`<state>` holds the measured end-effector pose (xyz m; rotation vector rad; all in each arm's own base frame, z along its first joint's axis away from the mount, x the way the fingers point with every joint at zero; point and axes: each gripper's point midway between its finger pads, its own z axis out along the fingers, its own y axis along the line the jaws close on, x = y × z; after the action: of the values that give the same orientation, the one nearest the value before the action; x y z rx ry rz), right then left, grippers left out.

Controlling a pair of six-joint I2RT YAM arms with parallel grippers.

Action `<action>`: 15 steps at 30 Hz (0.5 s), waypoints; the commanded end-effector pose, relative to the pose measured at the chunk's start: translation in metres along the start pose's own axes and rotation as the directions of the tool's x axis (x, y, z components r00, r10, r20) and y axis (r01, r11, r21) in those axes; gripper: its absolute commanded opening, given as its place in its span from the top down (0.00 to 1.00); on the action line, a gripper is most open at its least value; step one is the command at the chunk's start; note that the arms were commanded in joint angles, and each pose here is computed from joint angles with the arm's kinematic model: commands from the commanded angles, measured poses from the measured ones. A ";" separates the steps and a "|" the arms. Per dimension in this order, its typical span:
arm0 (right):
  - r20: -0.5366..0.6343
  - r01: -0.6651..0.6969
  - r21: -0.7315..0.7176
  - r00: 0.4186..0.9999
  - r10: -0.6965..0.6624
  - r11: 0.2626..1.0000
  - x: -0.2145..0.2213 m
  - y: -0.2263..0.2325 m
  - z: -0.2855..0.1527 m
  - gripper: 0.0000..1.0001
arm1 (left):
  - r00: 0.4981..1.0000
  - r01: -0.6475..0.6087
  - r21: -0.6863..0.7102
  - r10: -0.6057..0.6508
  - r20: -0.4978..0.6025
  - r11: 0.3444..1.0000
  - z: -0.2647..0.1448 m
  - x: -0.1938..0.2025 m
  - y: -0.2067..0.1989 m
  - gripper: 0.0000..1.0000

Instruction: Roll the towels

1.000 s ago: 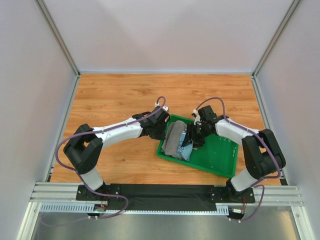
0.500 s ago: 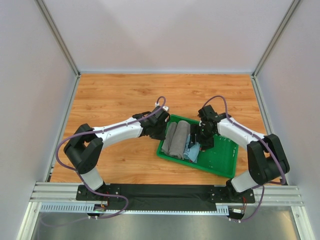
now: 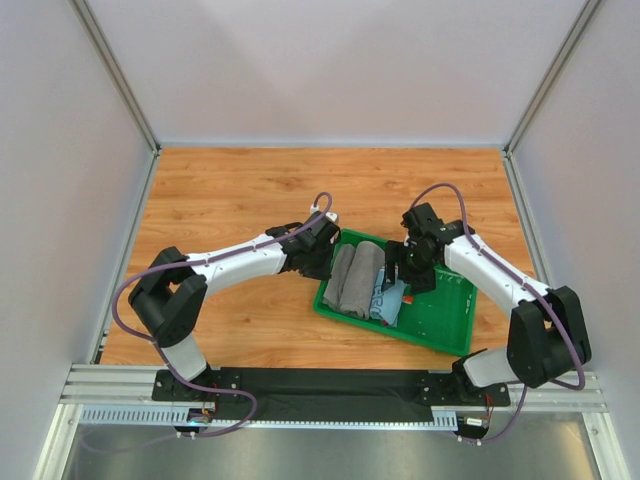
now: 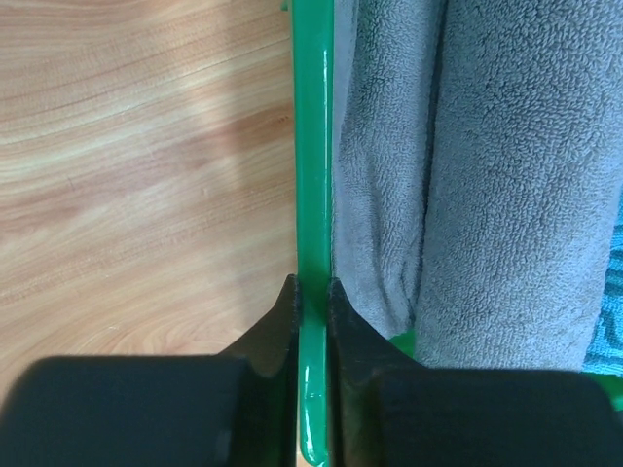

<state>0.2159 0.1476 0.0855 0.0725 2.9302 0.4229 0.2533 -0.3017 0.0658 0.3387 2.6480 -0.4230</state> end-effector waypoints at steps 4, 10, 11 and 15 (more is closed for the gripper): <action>0.093 0.042 -0.009 0.995 -0.041 0.999 -0.014 0.008 -0.031 0.27 | 0.996 -0.022 -0.067 0.017 -0.085 0.997 -0.006 0.031 0.022 0.54; 0.147 0.051 -0.011 0.988 -0.048 0.999 -0.019 0.011 -0.051 0.27 | 0.998 -0.035 -0.095 0.030 -0.056 0.995 -0.021 0.022 0.028 0.43; 0.151 0.053 -0.006 0.987 -0.052 0.999 -0.019 0.010 -0.055 0.27 | 0.998 -0.032 -0.098 0.027 -0.056 0.995 -0.024 0.022 0.029 0.42; 0.203 0.066 -0.006 0.977 -0.064 0.998 -0.022 0.010 -0.071 0.27 | 1.000 -0.018 -0.086 0.018 -0.009 0.996 -0.043 0.010 0.029 0.41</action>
<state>0.2203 0.1402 0.1328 0.0515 2.8061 0.4119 0.2308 -0.2671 0.0608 0.3454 2.7238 -0.3000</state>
